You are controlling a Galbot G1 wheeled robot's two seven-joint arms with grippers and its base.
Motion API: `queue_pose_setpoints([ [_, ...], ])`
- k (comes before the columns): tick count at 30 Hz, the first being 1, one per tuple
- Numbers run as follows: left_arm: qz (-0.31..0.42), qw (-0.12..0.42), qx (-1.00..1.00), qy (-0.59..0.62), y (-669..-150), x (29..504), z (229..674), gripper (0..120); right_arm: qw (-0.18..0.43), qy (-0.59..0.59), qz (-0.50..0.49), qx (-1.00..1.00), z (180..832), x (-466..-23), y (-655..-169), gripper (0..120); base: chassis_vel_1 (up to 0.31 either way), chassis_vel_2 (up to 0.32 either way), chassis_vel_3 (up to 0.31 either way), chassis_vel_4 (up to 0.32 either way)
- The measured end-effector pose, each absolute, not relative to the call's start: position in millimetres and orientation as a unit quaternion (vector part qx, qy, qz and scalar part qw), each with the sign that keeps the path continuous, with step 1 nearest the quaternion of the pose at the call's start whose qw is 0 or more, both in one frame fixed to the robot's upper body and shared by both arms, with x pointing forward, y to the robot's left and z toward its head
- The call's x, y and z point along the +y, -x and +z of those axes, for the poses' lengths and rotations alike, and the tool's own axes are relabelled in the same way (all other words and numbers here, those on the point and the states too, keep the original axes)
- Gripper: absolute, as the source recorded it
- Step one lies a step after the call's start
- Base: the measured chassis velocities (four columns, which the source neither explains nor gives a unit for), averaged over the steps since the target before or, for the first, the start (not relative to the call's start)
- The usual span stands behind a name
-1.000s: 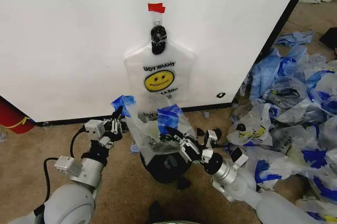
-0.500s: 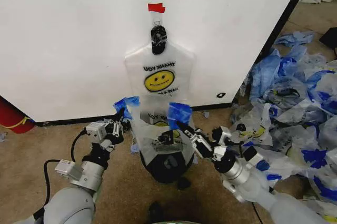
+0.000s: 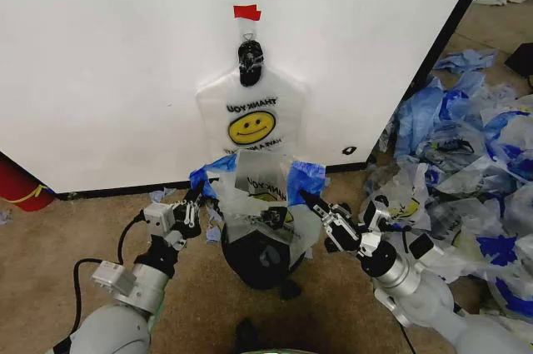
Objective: Pick up the garbage bag from the wall and place it over the trash bin.
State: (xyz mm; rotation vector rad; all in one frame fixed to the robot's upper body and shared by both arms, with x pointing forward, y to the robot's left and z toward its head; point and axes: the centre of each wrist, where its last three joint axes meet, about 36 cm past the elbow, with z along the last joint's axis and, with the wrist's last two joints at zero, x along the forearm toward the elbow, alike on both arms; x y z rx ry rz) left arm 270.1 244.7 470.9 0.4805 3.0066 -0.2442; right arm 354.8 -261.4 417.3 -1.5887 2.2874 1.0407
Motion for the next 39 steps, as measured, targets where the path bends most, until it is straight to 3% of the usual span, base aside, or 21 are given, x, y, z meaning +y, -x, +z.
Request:
queue_pose_setpoints([
  [15,-0.070,0.028,0.985,-0.155,-250,247,450,0,0.047,0.526,0.329,0.783,395,-254,-337,0,0.000,0.000,0.000,0.000],
  [27,-0.063,0.019,0.986,-0.154,-243,249,438,0,0.006,0.538,0.250,0.805,391,-292,-321,0,0.000,0.000,0.000,0.000],
  [39,-0.059,0.012,0.986,-0.158,-232,250,429,0,0.003,0.582,0.222,0.782,396,-323,-337,0,0.000,0.000,0.000,0.000],
])
